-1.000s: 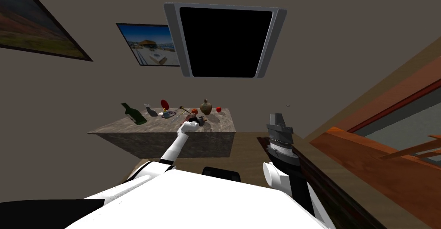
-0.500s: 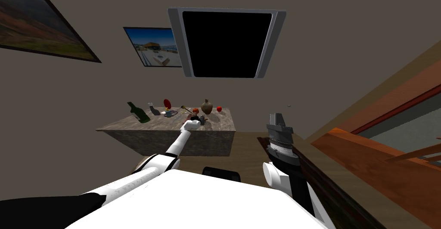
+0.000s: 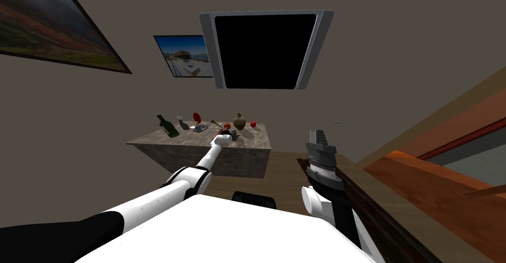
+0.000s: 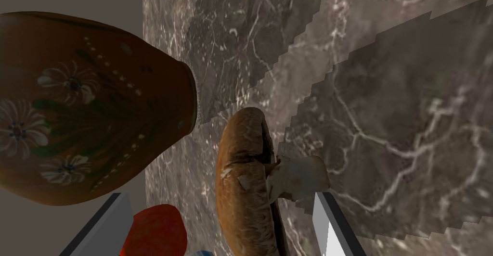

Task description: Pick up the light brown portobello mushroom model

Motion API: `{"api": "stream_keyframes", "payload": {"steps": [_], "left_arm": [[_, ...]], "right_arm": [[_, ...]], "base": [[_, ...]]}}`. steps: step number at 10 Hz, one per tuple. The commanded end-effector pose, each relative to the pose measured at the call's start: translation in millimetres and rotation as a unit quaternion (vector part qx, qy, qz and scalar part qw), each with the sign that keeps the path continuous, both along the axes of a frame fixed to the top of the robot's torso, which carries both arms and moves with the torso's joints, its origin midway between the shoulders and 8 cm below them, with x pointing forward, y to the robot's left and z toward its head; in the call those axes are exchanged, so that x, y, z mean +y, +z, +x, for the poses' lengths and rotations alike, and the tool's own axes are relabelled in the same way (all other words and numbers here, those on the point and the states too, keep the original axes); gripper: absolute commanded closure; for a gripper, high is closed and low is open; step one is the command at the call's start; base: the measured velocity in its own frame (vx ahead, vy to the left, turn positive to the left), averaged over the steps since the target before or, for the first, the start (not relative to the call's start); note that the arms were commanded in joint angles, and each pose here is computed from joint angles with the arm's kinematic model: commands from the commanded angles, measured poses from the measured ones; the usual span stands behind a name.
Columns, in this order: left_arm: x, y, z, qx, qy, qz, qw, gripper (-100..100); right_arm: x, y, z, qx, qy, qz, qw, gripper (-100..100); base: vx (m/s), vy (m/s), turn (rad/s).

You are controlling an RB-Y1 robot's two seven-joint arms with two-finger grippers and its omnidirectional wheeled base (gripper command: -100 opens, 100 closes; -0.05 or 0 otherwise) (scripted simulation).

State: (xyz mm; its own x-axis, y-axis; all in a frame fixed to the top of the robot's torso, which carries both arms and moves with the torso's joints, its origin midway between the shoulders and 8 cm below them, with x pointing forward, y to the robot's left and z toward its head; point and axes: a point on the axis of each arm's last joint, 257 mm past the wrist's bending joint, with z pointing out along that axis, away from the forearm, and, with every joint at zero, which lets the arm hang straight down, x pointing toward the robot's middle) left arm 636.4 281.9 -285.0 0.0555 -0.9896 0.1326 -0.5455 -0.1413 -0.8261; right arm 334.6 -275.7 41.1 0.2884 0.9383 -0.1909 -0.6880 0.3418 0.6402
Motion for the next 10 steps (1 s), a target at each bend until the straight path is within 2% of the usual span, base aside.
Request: {"api": "stream_keyframes", "payload": {"steps": [1, 2, 3, 7, 8, 9, 10], "left_arm": [[1.0, -11.3, -0.9, 0.013, 0.001, 0.0, 0.9999, -100], [-0.1, -6.1, 0.1, 0.007, 0.0, 0.0, 1.0, -100], [-0.1, -7.2, -0.1, 0.008, 0.0, 0.0, 1.0, 100], [-0.1, -7.1, -0.1, 0.008, 0.0, 0.0, 1.0, 100], [-0.1, -7.3, -0.2, 0.008, 0.0, 0.0, 1.0, 0], [7.3, -20.6, -15.5, 0.022, 0.01, 0.001, 0.9997, 100], [9.2, -22.6, -19.8, 0.021, 0.011, 0.001, 0.9997, 100]], "right_arm": [[0.0, 0.0, 0.0, 0.0, 0.0, 0.0, 1.0, 0], [0.0, 0.0, 0.0, 0.0, 0.0, 0.0, 1.0, 0], [0.0, 0.0, 0.0, 0.0, 0.0, 0.0, 1.0, 0], [0.0, 0.0, 0.0, 0.0, 0.0, 0.0, 1.0, 0], [0.0, 0.0, 0.0, 0.0, 0.0, 0.0, 1.0, 0], [0.0, 0.0, 0.0, 0.0, 0.0, 0.0, 1.0, 0], [0.0, 0.0, 0.0, 0.0, 0.0, 0.0, 1.0, 0]], "base": [[-0.027, -0.014, -0.02], [-0.007, -0.004, -0.006], [0.0, 0.0, 0.0], [0.0, 0.0, 0.0], [0.0, 0.0, 0.0], [0.067, 0.03, -0.144], [0.069, 0.032, -0.083]]}}
